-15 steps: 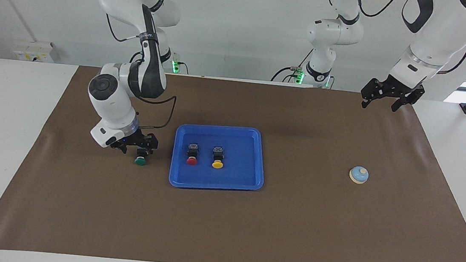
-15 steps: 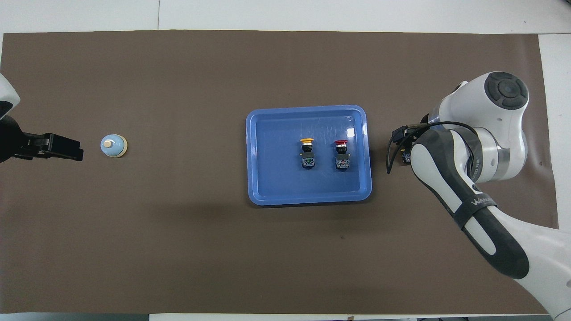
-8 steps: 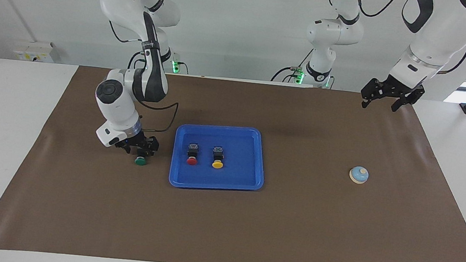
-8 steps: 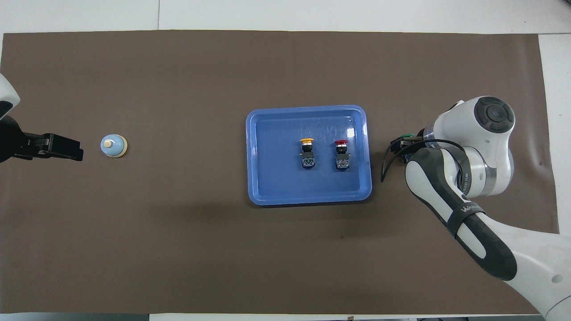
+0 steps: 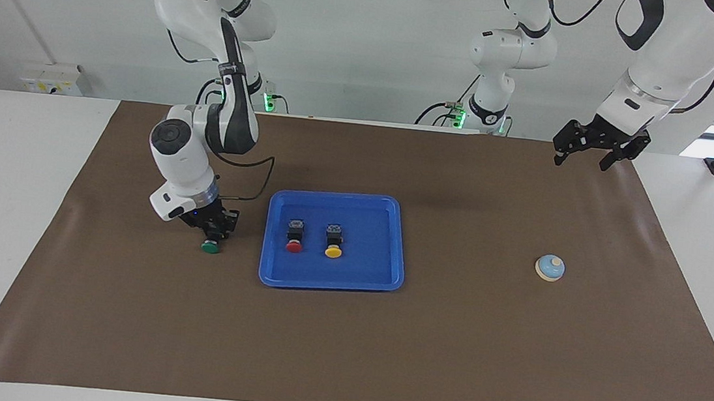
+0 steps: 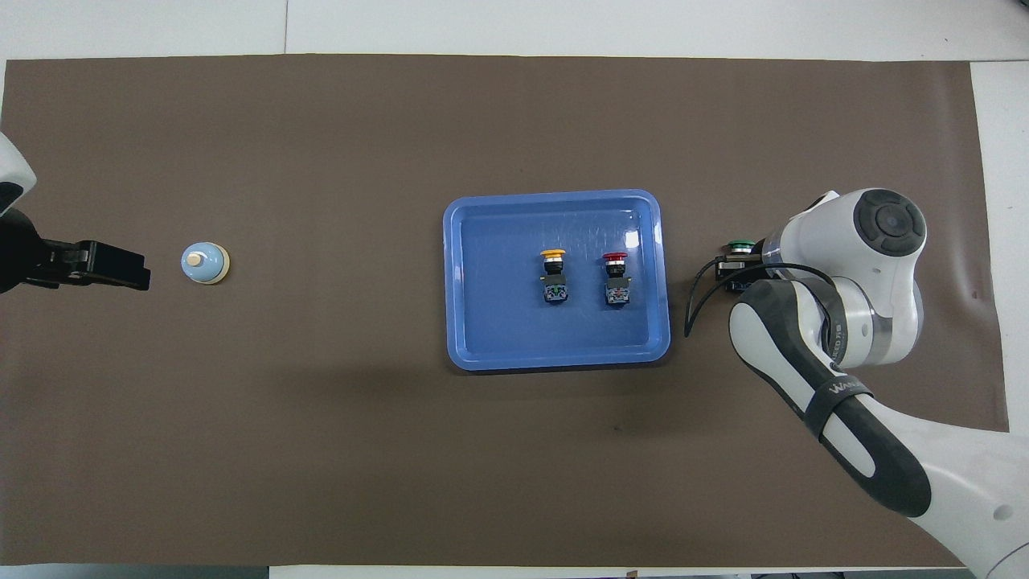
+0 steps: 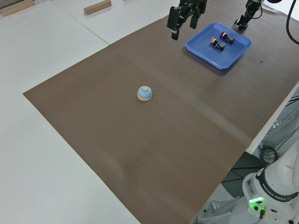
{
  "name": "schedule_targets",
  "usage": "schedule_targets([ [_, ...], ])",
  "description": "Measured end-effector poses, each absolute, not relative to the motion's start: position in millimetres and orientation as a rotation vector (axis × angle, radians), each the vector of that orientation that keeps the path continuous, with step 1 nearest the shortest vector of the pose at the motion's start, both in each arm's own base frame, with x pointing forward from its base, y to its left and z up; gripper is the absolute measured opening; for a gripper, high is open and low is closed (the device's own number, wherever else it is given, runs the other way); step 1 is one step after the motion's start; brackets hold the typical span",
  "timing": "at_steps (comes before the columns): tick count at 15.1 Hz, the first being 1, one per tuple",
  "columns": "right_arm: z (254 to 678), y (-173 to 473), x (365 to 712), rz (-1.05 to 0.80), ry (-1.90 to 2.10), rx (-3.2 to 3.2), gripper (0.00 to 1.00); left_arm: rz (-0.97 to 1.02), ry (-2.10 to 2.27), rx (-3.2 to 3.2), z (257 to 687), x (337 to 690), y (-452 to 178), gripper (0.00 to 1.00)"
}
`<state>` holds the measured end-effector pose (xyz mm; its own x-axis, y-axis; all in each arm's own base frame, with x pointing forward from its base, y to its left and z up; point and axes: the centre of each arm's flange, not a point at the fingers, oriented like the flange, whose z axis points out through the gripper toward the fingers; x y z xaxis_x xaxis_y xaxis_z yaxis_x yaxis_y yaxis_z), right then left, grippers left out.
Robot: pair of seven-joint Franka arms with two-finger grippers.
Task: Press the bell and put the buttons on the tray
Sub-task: 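Grasp the green button with the right gripper, then place the green button in the tray and withdraw the right gripper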
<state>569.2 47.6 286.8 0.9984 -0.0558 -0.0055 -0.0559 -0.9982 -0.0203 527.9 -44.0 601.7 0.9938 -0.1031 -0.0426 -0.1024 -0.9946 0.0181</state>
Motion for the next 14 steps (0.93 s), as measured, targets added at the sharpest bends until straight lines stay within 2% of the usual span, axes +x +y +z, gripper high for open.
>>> schedule_targets([
  [3, 290.6, 53.9, 569.5, 0.014, 0.070, -3.118, 0.41, -0.068, -0.161, 3.121, 601.7, 527.9, -44.0, 1.00],
  [5, 308.0, 81.3, 573.0, 0.029, 0.008, -3.115, 0.41, -0.068, -0.161, 3.121, 601.7, 527.9, -44.0, 1.00],
  [10, 389.1, 214.6, 580.3, -0.020, 0.026, -3.094, 0.41, -0.068, -0.161, 3.121, 601.7, 527.9, -44.0, 1.00],
  [12, 400.6, 258.2, 577.7, -0.030, 0.060, -3.068, 0.41, -0.068, -0.161, 3.121, 601.7, 527.9, -44.0, 1.00],
  [14, 391.2, 300.1, 574.9, -0.019, 0.065, -3.061, 0.41, -0.068, -0.161, 3.121, 601.7, 527.9, -44.0, 1.00],
])
